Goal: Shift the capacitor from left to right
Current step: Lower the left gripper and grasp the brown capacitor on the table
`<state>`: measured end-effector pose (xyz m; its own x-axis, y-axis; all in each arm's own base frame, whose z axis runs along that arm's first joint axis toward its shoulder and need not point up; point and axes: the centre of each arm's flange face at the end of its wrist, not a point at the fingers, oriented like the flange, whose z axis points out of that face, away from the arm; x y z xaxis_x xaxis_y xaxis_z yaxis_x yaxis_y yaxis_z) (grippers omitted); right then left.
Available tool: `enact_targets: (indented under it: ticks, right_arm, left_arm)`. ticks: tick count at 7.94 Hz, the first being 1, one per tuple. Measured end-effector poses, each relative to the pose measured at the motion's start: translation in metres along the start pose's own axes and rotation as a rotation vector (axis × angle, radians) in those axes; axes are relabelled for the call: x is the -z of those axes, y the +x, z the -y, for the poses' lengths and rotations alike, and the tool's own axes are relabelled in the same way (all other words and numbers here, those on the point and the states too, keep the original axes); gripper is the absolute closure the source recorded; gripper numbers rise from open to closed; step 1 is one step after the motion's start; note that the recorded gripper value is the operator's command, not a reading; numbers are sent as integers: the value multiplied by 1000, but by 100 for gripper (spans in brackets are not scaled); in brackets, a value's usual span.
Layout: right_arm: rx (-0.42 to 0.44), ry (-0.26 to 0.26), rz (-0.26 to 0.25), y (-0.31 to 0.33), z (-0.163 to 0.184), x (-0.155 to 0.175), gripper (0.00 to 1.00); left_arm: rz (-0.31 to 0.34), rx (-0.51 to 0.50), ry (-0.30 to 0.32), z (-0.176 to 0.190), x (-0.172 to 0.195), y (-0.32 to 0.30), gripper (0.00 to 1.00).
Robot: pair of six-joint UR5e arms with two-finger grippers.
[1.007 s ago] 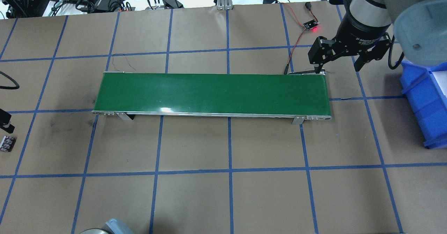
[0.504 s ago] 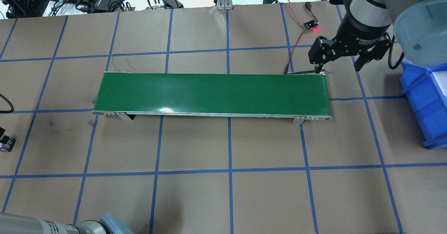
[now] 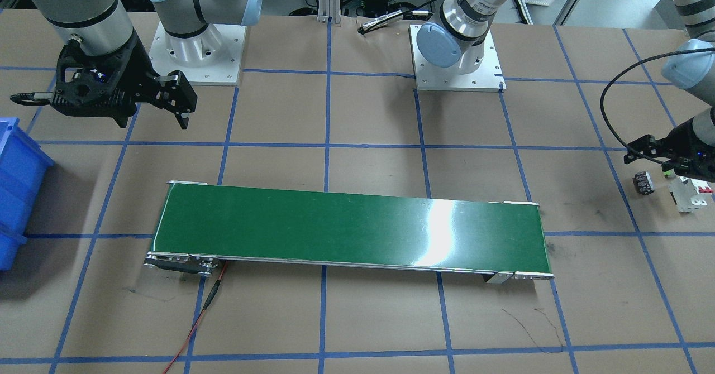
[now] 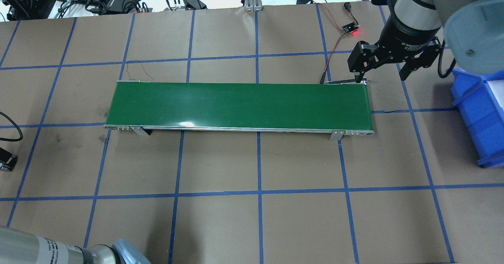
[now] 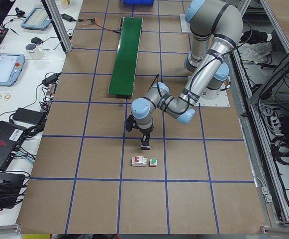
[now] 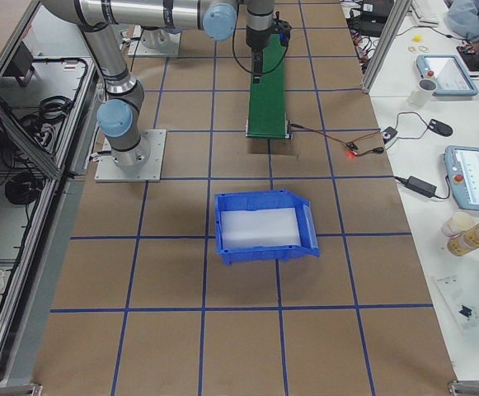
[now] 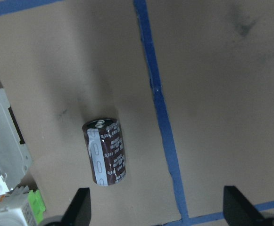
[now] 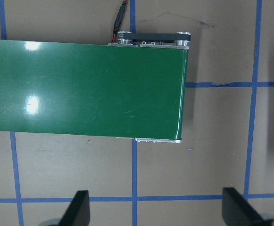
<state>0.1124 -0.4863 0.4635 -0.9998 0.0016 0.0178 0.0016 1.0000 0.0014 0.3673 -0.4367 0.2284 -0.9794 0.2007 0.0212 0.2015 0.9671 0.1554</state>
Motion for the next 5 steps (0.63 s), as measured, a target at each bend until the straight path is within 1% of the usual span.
enact_targets:
  ticks: [2,5]
  right_arm:
    - [0,0,0,0,0,0,0]
    - [0,0,1,0,0,0,0]
  left_arm:
    - [0,-35,-15,5,-22,-8,0]
    - [6,-57,-26,10,-38,-15,0]
